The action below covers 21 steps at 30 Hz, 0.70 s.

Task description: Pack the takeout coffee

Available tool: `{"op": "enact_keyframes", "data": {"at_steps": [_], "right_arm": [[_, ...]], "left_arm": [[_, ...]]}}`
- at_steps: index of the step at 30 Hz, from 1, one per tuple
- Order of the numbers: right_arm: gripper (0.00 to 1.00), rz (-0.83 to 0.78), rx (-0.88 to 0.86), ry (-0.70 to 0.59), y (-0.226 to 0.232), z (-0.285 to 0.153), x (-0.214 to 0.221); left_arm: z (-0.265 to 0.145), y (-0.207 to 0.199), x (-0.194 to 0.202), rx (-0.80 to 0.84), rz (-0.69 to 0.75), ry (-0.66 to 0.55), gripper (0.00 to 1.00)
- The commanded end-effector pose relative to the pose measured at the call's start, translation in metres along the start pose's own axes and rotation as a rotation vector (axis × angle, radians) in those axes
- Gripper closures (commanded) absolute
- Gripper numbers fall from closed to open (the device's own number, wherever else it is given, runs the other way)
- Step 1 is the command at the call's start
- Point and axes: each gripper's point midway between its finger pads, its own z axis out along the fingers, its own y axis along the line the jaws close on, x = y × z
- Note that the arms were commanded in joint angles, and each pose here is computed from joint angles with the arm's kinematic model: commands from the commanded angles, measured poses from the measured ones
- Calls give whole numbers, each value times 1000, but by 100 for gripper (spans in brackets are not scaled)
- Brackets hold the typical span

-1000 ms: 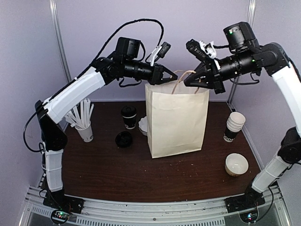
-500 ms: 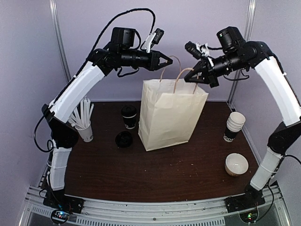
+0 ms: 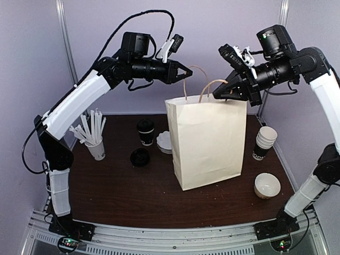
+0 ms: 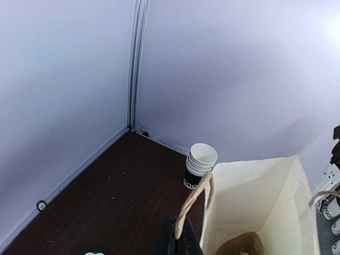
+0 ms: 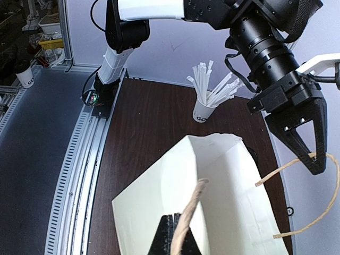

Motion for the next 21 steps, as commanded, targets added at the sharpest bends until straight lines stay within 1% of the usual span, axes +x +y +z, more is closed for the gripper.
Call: {"op": "enact_keyframes", "data": {"at_steps": [1,3,4,5,7,8,9,10,11,12,13,14,15,16,17,18,19,21], "right_arm": [[100,26,5,32,-7,9,13],[100,37,101,47,-25,13,21],[100,37,115,58,-28,14,23],[100,38,98,62,-26,15,23],[100,35,27,3,-8,6,5],[100,26,4,-37,1,-1,-6],[100,28,30,-25,-4,0,-2],[100,49,89,25,-24,14,15],[100,51,111,97,-40,31,36],[100,47,76,146,-41,41,48],[100,59,2,160,-28,39,45],[100,49,-35,120,-18,29,27],[100,21,-24,48,-14,16,2],[100,-9,27,-12,-14,4,-14],[100,-10,67,-36,-17,2,-15],[100,-7,61,-4,-18,9,-3],[100,14,34,56,-20,22,15],[100,37,-40,122,-15,40,38]], "left_arm": [[7,10,5,-11,-57,-25,100],[10,15,8,-18,-42,-20,100],[11,15,8,-13,-32,-17,100],[10,12,6,2,-30,-15,100],[2,-8,-8,67,-45,-32,100],[-3,-17,-13,62,-38,-39,100],[-6,-21,-22,25,9,-77,100],[10,3,6,-51,16,-39,100],[19,30,24,-91,-24,-9,100],[24,44,33,-43,-103,26,100],[21,41,21,13,-134,34,100],[12,28,3,28,-93,19,100],[0,8,-17,8,-9,-20,100],[-21,-15,-40,-15,77,-70,100],[-6,-19,-24,-28,99,-55,100],[-4,-19,-12,-32,94,-81,100],[-7,-10,-3,-45,77,-95,100],[5,1,24,-23,25,-28,100]]}}
